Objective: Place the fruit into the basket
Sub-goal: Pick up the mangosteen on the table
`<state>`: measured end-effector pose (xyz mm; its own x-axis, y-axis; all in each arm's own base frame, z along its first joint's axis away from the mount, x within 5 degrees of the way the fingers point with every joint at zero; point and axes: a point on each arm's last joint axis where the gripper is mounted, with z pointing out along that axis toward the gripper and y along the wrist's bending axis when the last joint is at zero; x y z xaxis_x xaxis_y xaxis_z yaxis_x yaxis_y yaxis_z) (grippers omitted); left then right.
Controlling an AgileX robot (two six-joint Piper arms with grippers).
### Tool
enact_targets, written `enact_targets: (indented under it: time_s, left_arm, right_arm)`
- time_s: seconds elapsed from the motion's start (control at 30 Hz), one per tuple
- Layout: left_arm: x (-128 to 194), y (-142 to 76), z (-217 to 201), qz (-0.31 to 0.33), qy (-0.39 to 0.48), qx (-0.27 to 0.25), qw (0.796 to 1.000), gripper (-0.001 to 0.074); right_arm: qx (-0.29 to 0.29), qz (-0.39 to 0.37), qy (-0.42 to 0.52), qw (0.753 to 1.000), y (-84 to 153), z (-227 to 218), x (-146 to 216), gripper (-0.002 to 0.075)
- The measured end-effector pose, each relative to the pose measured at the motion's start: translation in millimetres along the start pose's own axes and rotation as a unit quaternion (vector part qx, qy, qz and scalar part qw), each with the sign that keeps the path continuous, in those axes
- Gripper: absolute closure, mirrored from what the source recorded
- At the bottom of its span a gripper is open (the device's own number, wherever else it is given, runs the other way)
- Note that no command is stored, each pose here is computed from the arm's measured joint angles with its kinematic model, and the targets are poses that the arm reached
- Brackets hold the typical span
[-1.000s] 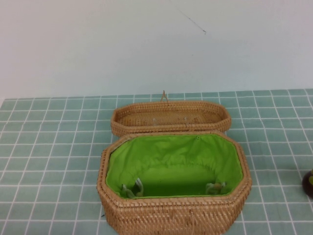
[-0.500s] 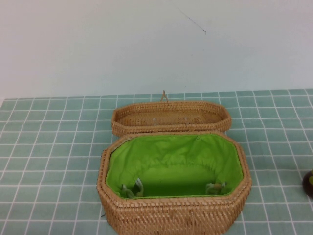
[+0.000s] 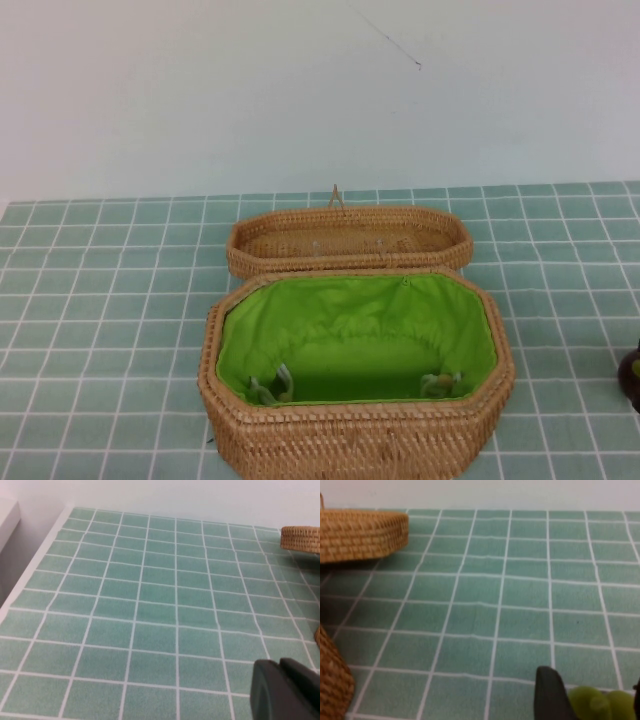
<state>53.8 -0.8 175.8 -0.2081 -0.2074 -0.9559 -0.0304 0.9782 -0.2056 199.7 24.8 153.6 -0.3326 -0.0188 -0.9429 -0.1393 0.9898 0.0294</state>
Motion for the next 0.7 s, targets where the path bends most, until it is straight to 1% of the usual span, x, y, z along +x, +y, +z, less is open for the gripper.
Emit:
enact_targets:
  time_s: [0.1,0.17,0.2,0.33,0.4,0.5,0.7]
  left_arm:
    - [0,0,0,0.0,0.0,0.0,1.0,0.0735]
    - [0,0,0,0.0,0.0,0.0,1.0,0.0735]
    - [0,0,0,0.0,0.0,0.0,1.0,0.0735]
    - [0,0,0,0.0,0.0,0.0,1.0,0.0735]
    - [0,0,0,0.0,0.0,0.0,1.0,0.0735]
    - [0,0,0,0.0,0.0,0.0,1.0,0.0735]
    - [0,0,0,0.0,0.0,0.0,1.0,0.0735]
  right_arm:
    - [0.0,0.001,0.01,1.0,0,5,7,0.0382]
    - [-0.001,0.002,0.011,1.0,0,7,9,0.0412]
    - [-0.001,0.002,0.01,1.0,0,8,10,0.0438]
    - [0.003,0.005,0.036,0.999,-1,9,14,0.0639]
    - [0.009,0.009,0.049,0.999,-2,9,16,0.0687]
    - [0.01,0.012,0.046,0.999,-2,9,16,0.0711]
    - [-0.009,0.019,0.014,1.0,1,9,9,0.072]
